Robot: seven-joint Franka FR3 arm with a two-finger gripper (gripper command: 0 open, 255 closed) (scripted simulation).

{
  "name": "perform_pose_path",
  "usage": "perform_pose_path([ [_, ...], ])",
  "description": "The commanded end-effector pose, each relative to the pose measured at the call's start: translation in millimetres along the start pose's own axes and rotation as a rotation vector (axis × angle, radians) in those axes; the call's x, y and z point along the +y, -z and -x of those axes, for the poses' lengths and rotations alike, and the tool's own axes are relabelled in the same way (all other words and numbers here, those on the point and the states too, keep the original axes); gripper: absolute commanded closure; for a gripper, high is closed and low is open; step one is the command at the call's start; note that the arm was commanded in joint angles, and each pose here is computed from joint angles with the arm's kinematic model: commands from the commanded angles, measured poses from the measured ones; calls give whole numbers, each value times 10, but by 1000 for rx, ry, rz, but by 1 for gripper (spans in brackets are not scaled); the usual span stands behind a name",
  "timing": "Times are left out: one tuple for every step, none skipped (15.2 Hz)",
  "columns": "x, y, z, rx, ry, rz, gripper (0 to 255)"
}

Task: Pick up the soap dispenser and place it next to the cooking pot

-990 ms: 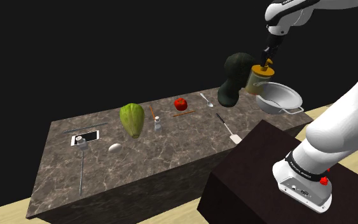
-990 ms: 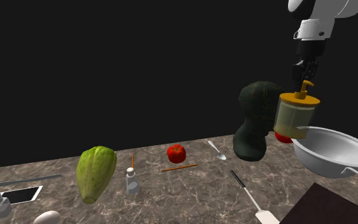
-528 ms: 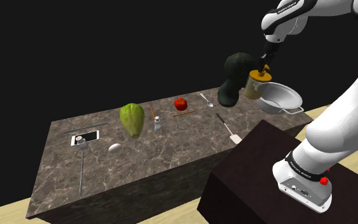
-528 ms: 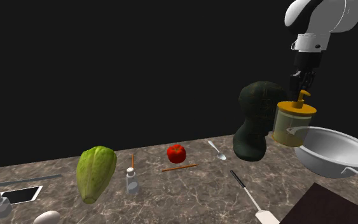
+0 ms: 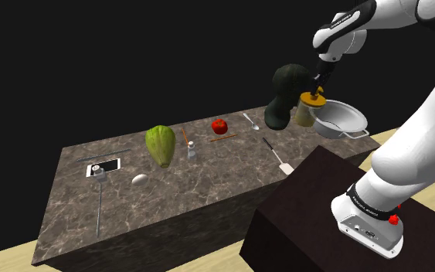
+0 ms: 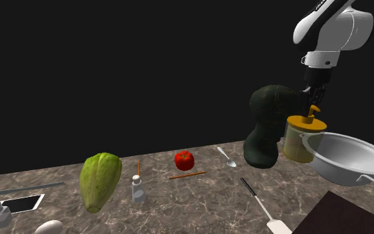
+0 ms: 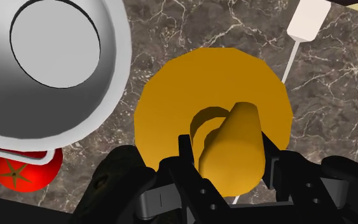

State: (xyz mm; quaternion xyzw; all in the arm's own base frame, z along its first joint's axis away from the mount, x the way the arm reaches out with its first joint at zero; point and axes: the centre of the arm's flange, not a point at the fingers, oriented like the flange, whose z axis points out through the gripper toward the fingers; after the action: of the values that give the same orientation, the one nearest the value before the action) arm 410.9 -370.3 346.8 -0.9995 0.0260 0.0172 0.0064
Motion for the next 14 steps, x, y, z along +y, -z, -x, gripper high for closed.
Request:
perform_pose_path([
  [5,-102,-8,1,0,1,255],
  [5,-154,-10,1,0,1,255],
  [6,-207,-12,1,0,1,255],
  [7,-260,-14,1,0,1,255],
  [7,-313,-15,1,0,1,255],
  [8,-366,-17,1,0,1,255],
  [8,-418,-19,1,0,1,255],
  [9,-471,-21,1,0,1,255],
  [10,-524,-23,1,0,1,255],
  [10,-577,-25,1,0,1,255],
  [11,-629,-26,1,0,1,255],
  [12,-682,-28,1,0,1,255],
  [12,-735,-30,1,0,1,255],
  [13,-788,-32,1,0,1,255],
])
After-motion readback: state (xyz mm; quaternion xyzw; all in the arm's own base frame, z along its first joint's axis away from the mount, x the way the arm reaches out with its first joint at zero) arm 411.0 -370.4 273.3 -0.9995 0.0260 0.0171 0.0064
